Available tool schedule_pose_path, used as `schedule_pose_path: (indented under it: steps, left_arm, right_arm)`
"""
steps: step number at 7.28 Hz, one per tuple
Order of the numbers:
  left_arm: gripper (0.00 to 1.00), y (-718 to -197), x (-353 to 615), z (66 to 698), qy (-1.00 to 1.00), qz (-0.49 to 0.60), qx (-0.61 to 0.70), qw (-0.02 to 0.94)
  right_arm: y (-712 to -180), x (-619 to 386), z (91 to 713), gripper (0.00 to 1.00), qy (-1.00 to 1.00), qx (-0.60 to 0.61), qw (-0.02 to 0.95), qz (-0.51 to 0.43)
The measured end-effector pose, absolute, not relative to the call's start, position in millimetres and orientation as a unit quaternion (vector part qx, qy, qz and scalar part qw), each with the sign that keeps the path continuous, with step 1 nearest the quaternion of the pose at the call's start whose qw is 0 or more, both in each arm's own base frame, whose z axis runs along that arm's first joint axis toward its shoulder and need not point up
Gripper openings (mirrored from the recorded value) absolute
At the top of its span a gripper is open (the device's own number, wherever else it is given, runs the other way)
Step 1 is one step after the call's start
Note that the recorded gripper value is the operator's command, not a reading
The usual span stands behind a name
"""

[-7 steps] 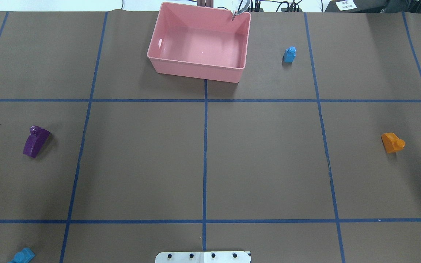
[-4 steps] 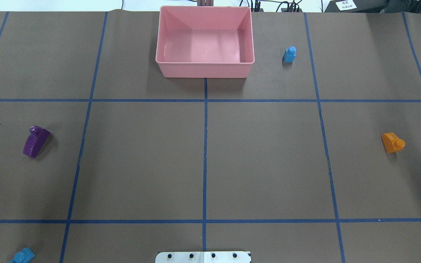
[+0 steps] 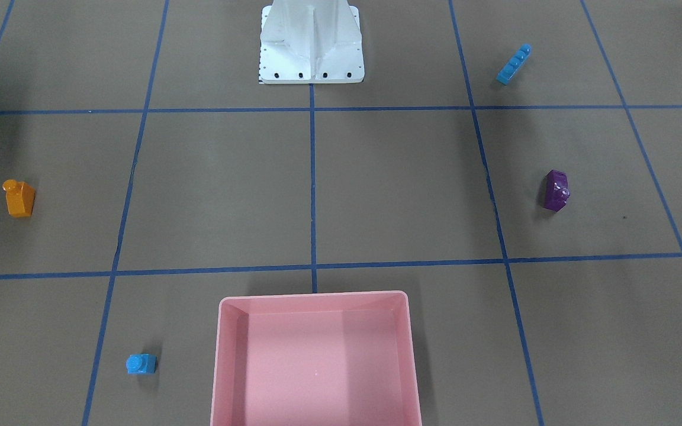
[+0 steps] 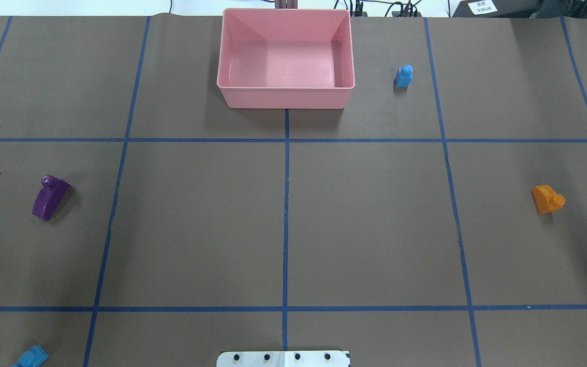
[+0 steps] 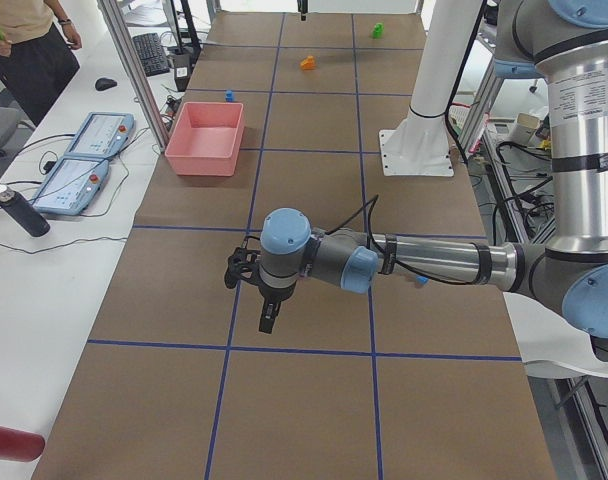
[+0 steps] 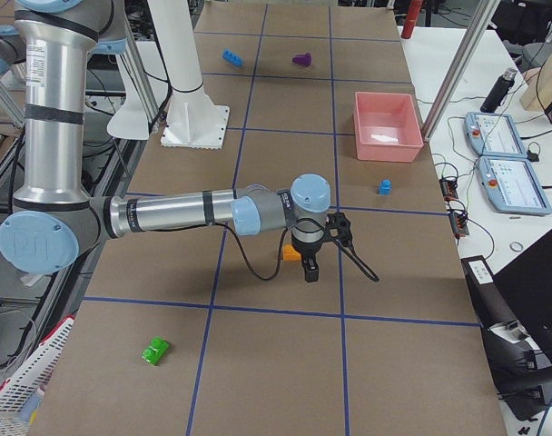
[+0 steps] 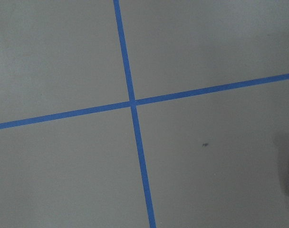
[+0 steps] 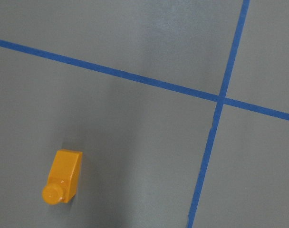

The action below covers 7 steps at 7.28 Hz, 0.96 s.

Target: Put all blocks into box

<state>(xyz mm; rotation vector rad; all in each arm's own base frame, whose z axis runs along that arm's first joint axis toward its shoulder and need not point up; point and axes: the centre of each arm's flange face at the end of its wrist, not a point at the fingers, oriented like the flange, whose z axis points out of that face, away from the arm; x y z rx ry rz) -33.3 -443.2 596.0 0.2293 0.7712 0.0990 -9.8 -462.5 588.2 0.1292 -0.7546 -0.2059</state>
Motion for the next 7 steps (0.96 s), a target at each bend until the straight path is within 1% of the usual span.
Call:
schedule_pose_path:
  steps: [4, 6, 7]
  left_arm:
    - [1.0, -447.9, -18.6, 586.0, 0.378, 0.063, 0.115, 0.916]
    - [1.0, -454.2, 35.7, 560.4, 0.393, 0.09, 0.125, 0.906]
    - [1.0, -456.8, 82.1, 547.0, 0.401, 0.105, 0.124, 0.901]
  right_arm:
    - [-462.2, -11.6, 587.5, 1.0, -0.371, 0.063, 0.921, -0.103]
    - [-462.7, -15.8, 585.8, 1.0, -0.373, 0.069, 0.919, -0.11]
    - [-462.7, -19.9, 585.9, 1.0, -0.378, 0.077, 0.915, -0.117]
